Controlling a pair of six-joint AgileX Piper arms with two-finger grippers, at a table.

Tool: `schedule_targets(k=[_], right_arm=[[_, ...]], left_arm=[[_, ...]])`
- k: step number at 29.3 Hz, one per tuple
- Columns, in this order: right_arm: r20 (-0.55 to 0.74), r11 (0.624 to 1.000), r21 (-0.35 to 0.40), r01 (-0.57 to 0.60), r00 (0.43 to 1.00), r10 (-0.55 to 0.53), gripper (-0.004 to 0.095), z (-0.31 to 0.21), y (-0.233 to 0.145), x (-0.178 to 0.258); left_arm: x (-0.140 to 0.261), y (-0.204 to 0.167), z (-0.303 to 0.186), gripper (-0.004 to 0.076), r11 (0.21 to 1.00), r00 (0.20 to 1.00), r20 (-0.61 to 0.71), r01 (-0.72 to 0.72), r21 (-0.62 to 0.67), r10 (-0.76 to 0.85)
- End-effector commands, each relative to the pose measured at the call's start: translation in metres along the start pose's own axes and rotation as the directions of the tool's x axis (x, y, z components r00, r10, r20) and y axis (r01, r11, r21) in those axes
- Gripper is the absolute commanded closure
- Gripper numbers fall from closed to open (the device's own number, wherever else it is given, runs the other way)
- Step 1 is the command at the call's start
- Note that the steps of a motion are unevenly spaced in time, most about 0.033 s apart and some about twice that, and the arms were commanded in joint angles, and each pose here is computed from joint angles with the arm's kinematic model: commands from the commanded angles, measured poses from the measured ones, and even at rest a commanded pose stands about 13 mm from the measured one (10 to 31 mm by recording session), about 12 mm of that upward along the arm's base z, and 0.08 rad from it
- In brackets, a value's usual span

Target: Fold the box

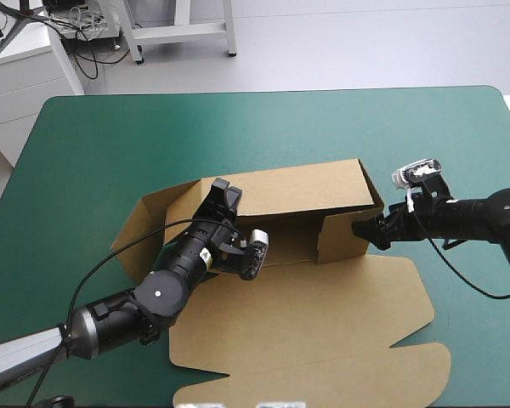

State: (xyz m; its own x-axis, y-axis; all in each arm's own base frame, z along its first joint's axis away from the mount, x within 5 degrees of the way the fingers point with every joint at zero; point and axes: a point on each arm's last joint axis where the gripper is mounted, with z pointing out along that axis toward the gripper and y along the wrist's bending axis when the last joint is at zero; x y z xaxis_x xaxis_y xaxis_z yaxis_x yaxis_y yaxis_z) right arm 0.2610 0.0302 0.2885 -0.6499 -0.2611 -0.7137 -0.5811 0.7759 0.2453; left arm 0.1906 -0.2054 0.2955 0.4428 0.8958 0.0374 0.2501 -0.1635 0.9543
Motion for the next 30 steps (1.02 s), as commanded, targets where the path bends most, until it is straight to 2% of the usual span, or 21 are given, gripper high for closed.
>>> schedule_targets(k=[1, 4, 6, 10, 13, 22, 24, 27, 30], right_arm=[[0.115, 1.000, 0.012, 0.026, 0.993, -0.027, 0.0008, -0.010, 0.006, -0.015], [0.104, 0.999, 0.004, 0.053, 0.993, -0.053, 0.0008, -0.004, 0.013, -0.016], [0.092, 0.996, 0.023, 0.087, 0.992, -0.088, 0.0008, 0.003, 0.018, -0.016], [0.077, 0.988, 0.104, 0.111, 0.990, -0.119, 0.0008, 0.012, 0.026, -0.020], [0.083, 0.984, 0.143, 0.104, 0.990, -0.117, 0.0008, 0.015, 0.028, -0.023], [0.103, 0.981, 0.175, 0.089, 0.989, -0.108, 0.0034, 0.018, 0.031, -0.026], [0.101, 0.982, 0.172, 0.082, 0.990, -0.100, 0.0093, 0.019, 0.030, -0.024], [0.092, 0.983, 0.171, 0.062, 0.993, -0.079, 0.0284, 0.022, 0.029, -0.017], [0.067, 0.985, 0.159, 0.067, 0.995, -0.078, 0.0659, 0.027, 0.029, -0.007]], left_arm=[[-0.001, 0.016, -0.006, 0.0734, 0.994, 0.997, 0.018, -0.073, -0.082, 0.075], [-0.001, 0.016, -0.006, 0.0734, 0.994, 0.997, 0.018, -0.073, -0.082, 0.075], [-0.001, 0.016, -0.006, 0.0734, 0.994, 0.997, 0.018, -0.073, -0.082, 0.075], [-0.001, 0.016, -0.006, 0.0734, 0.994, 0.997, 0.018, -0.073, -0.082, 0.075], [-0.001, 0.016, -0.006, 0.0734, 0.994, 0.997, 0.018, -0.073, -0.082, 0.075], [-0.001, 0.016, -0.006, 0.0734, 0.994, 0.997, 0.018, -0.073, -0.082, 0.075], [-0.001, 0.016, -0.006, 0.0734, 0.994, 0.997, 0.018, -0.073, -0.082, 0.075], [-0.001, 0.016, -0.006, 0.0734, 0.994, 0.997, 0.018, -0.073, -0.082, 0.075], [-0.001, 0.016, -0.006, 0.0734, 0.994, 0.997, 0.018, -0.073, -0.082, 0.075]])
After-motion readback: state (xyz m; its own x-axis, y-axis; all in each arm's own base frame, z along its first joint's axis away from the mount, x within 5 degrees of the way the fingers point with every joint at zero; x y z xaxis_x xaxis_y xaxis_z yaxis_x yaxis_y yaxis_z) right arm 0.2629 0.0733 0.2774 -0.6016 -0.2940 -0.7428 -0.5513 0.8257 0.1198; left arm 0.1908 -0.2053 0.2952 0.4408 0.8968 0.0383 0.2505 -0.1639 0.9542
